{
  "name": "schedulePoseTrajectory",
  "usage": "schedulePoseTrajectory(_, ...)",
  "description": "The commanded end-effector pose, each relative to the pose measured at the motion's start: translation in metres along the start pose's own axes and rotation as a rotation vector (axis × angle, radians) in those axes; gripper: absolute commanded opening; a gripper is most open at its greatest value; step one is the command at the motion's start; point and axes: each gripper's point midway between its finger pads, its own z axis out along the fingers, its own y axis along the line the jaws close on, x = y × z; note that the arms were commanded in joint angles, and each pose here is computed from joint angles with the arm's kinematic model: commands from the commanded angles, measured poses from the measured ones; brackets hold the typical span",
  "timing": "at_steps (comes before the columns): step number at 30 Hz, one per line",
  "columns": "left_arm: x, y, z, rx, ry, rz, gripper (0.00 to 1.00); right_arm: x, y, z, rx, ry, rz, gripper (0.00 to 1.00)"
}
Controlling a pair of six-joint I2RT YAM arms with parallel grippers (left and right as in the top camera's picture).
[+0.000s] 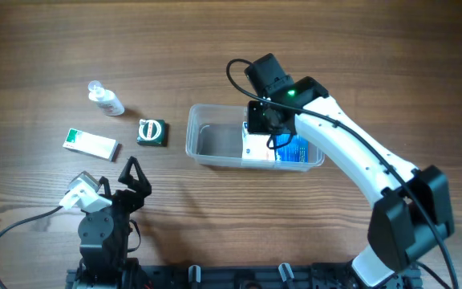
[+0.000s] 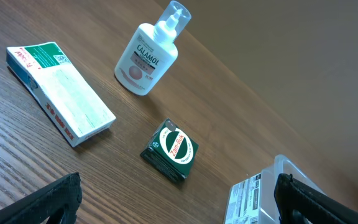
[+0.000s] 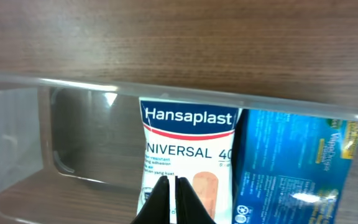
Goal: Pack container
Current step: 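Carry the Hansaplast box into the container beside the Vicks box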
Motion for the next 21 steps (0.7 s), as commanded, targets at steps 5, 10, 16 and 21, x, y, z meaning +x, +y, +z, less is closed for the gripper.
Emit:
schedulePoseTrajectory(5, -0.001, 0.0, 0.0, 0.003, -0.007, -0.013, 1.0, 0.027, 0.0, 0.048, 0.025, 0.154, -0.008, 0.04)
schedulePoseTrajectory(10, -0.001, 0.0, 0.0, 0.003, -0.007, -0.013, 1.0, 0.031, -0.003, 0.058, 0.041, 0.179, -0.007, 0.04)
schedulePoseTrajectory(16, -0.001, 0.0, 0.0, 0.003, -0.007, -0.013, 1.0, 0.039, -0.008, 0.072, 0.066, 0.222, -0.026, 0.04)
schedulePoseTrajectory(21, -0.001, 0.0, 0.0, 0.003, -0.007, -0.013, 1.0, 0.039, -0.012, 0.075, 0.08, 0.225, -0.03, 0.04)
